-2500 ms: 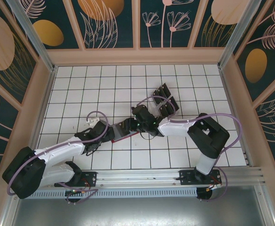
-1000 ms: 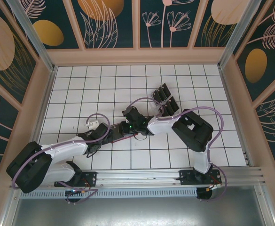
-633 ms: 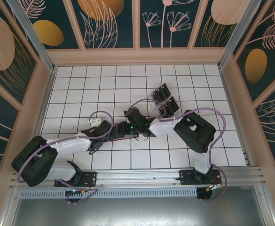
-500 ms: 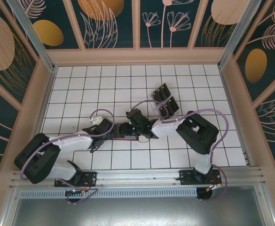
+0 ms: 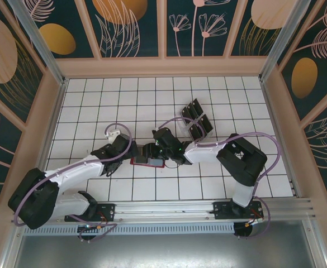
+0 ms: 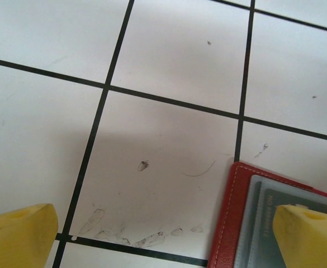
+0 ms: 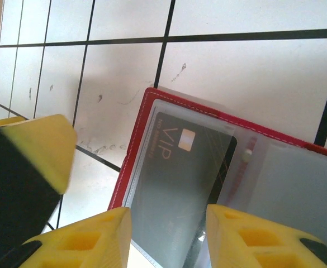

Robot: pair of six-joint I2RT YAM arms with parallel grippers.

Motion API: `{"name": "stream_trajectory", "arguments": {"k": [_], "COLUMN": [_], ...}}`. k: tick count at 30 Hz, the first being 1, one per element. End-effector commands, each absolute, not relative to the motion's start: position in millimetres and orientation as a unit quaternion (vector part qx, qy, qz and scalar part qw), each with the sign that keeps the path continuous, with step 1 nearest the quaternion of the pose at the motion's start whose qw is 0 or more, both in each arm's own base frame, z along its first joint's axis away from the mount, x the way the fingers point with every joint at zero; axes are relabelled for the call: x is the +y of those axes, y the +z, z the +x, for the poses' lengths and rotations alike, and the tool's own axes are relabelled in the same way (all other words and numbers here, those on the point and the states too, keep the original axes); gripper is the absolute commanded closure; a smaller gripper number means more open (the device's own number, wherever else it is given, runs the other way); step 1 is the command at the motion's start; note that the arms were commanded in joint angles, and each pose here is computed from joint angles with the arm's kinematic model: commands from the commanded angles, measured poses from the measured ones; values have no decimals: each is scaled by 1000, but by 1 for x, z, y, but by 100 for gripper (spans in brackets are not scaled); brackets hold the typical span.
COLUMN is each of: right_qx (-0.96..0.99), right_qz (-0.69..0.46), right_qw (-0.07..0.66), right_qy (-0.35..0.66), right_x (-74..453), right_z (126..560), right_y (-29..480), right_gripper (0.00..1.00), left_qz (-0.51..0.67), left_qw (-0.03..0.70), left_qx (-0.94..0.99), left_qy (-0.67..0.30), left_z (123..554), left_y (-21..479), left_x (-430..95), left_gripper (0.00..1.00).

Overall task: Put the credit cards into the card holder
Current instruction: Insert the credit card into the card slot.

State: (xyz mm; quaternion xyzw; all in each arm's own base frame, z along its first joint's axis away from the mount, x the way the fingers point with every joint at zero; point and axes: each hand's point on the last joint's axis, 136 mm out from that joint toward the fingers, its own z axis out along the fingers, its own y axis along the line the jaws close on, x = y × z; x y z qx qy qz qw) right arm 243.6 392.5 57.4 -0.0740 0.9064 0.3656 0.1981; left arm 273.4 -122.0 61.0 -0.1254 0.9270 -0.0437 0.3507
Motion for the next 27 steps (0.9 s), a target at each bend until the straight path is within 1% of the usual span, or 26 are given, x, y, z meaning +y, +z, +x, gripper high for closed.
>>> {"name": "stream_trajectory", "arguments": {"k": [1,7,14,20,27], "right_qx": [908,913,916,916,919], "right_qz": [-55,-49,-49,-55,-69], "right_qw": [203,189,179,173,169], "right_qy": [361,360,355,357,350], "right_x": [387,391,398,408,417], "right_z": [248,248,247,249,253], "right_y": [56,45,38,37,35], "right_gripper": [61,68,70,78,79], "left_qz": [-123,-125,-125,-124,-129], "left_qw": [340,344,344,337,331], "left_qx": [931,929,928,930,929], "left_qy": [-43,-54,-70,-82,-106], "left_z": [266,262,258,254,250], "left_y": [60,62,63,57,53], "left_x": [-118,-117,-118,-120,-126], "left_gripper": [2,2,2,2,2]}}
